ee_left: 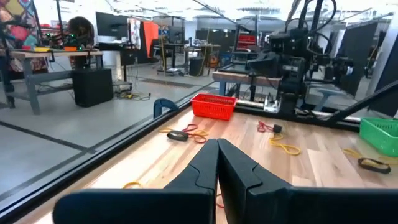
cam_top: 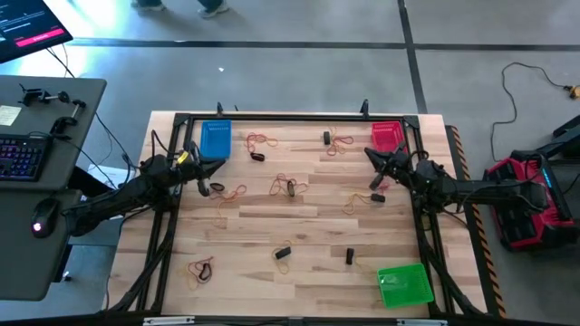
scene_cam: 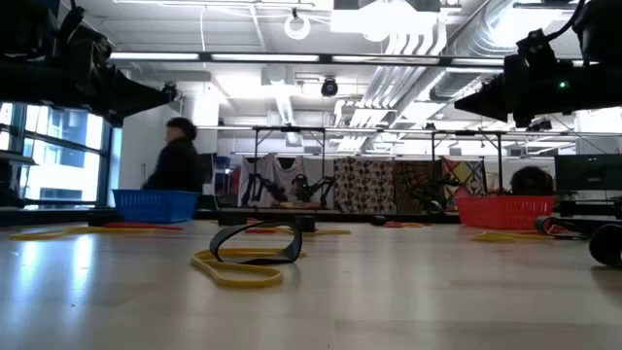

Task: Sort rubber bands into baskets
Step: Put the red rubber band into the red bin

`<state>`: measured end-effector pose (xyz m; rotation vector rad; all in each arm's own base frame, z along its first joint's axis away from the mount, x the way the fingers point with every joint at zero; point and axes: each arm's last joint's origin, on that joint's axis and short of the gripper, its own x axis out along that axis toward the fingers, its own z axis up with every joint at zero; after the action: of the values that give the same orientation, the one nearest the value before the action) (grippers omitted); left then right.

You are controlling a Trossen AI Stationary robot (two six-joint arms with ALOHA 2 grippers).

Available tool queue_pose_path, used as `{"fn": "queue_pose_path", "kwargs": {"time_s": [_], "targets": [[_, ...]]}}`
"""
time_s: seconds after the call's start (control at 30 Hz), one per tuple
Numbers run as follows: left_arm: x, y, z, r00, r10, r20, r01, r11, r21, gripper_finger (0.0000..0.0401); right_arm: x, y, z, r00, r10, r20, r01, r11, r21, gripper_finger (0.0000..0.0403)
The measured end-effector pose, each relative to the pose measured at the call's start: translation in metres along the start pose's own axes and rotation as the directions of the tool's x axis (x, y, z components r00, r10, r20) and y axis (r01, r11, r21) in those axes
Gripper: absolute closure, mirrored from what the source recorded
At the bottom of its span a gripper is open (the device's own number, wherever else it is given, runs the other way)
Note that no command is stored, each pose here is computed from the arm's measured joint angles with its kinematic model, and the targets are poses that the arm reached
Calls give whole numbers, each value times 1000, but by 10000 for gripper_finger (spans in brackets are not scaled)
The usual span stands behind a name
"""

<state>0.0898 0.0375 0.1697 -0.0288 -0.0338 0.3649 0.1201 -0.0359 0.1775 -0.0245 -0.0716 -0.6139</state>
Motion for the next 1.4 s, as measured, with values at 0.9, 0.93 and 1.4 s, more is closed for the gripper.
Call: {"fn": "queue_pose_path", "kwargs": {"time_s": [0.9,0.93,1.4], "targets": [[3,0,-4,999,-22,-46,25,998,65,401,67,32,46,902,161,-401,-193,981,-39,403],[3,-1,-4,998,-45,-49,48,997,58,401,74,34,48,892,174,-418,-204,979,-28,403],[4,-2,-2,996,-79,-33,81,993,81,401,174,68,76,712,522,-469,-619,783,-67,403]]}}
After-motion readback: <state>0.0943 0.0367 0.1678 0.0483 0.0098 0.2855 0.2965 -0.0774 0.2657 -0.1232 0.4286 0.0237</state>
